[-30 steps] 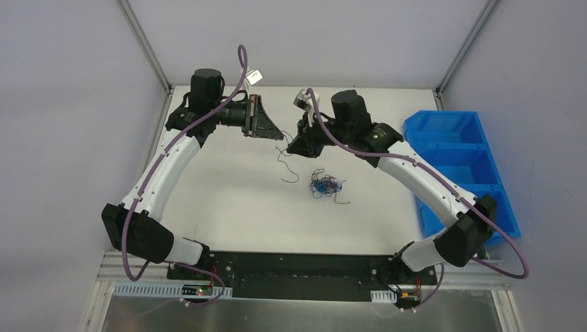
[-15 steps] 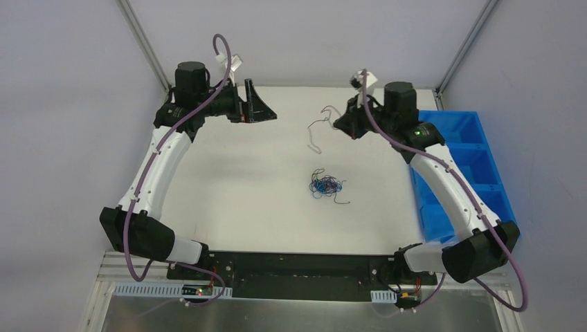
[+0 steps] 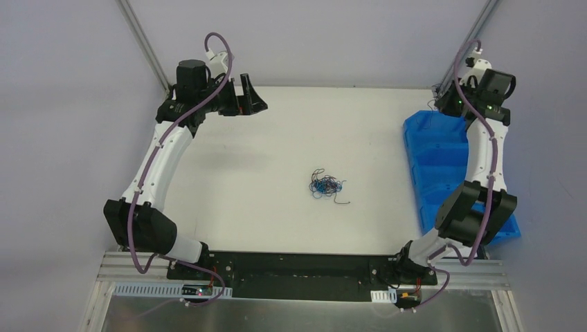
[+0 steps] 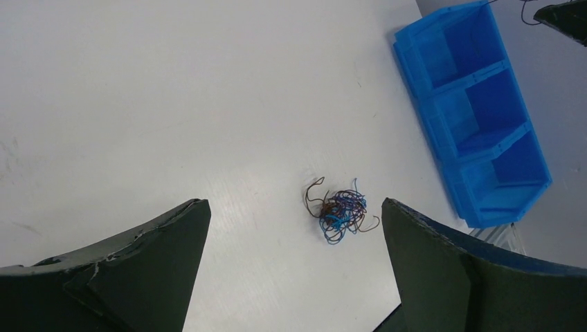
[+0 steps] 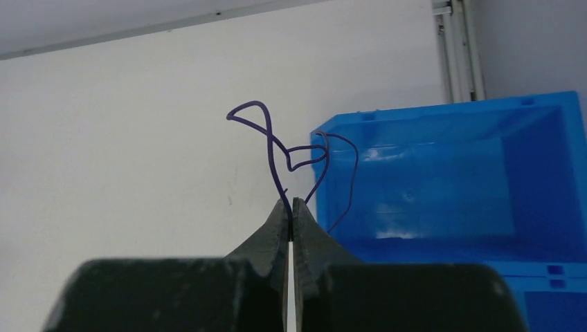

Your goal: Untangle the cables

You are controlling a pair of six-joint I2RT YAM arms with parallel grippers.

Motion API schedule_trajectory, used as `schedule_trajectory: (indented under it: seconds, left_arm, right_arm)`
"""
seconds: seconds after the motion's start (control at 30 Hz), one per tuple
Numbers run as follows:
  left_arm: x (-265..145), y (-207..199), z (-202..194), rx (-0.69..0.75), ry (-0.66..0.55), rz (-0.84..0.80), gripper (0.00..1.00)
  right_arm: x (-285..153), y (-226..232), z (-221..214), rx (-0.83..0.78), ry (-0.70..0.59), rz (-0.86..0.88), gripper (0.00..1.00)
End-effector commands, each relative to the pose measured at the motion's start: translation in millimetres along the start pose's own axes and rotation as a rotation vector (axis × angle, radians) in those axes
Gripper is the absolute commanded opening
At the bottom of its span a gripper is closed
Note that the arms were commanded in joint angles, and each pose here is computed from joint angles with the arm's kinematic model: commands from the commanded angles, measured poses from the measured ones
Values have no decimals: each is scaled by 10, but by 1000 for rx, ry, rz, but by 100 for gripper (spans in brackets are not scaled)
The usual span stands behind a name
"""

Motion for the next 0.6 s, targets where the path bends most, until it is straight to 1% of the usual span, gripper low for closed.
schedule_trajectory:
  seconds: [0.0,0.13,0.17,0.2,0.27,0.3,0.33,0.4,0.47,0.57]
  left_arm:
    - [18,89,30,9,-7,32,99]
    - [26,165,-89,39,19,45,99]
    - [26,177,-133,52,32,40,99]
    - [32,194,-191,65,52,34,99]
    - [42,231,-343,94,104,17,99]
    - [40,242,-435,102,137,4,99]
    - [41,252,-525,104,167,-11,99]
    - [35,218,-725,77,225,-66,99]
    - [55,118,-964,41,291,-154,99]
    - [164,-55,-1379,-3,404,-271,98]
  right_arm:
    - [42,-468,75,21,11,-88,0]
    - [124,-730,6,34,42,-135,0]
    - [132,-766,4,30,51,-146,7]
    - [147,-801,-28,28,70,-157,20]
    - [127,-802,-38,38,93,-161,56]
    - [103,-770,-32,44,98,-153,66]
    - [68,-716,-17,51,97,-137,71]
    - [-6,-517,-58,60,117,-83,72]
    - [-98,-184,-157,52,138,1,72]
    - [-217,399,-512,82,199,164,72]
Point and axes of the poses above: each gripper's point midway between its finger pads, its own x axis out along the fingers, its own y axis along the line the jaws close on, z = x × y, the point moved 2 cm from there along -x, back along the fingers, and after that the axes turned 2 degrees about -x, right-handed, at the moved point
